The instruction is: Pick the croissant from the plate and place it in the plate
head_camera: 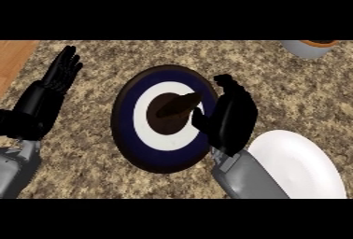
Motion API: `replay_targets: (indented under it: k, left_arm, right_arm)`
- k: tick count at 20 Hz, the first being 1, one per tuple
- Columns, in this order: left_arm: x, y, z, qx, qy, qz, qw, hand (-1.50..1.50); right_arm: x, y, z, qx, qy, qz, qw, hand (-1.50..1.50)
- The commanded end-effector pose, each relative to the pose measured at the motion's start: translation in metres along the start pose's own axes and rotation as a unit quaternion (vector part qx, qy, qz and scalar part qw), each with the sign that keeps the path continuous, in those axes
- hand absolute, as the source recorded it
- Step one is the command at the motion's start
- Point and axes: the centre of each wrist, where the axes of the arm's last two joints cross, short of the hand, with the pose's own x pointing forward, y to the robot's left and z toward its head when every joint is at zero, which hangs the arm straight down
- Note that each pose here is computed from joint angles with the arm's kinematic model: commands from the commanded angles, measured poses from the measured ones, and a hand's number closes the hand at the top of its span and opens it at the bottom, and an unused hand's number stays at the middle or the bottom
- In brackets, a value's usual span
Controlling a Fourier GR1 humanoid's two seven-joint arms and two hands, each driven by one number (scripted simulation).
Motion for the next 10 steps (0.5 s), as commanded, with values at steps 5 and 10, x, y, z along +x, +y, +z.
replay_targets:
  k: [5,10]
  left_arm:
    - [-0.007,-0.005,-0.011,0.002,-0.007,-0.009,0.9999,0.00]
    - [-0.008,-0.011,-0.010,-0.004,0.007,0.008,0.9999,0.00]
  right_arm:
    - [0.024,0.005,-0.027,-0.057,0.075,-0.171,0.981,-1.50]
    - [0.033,-0.007,-0.037,-0.100,0.065,-0.261,0.958,-1.50]
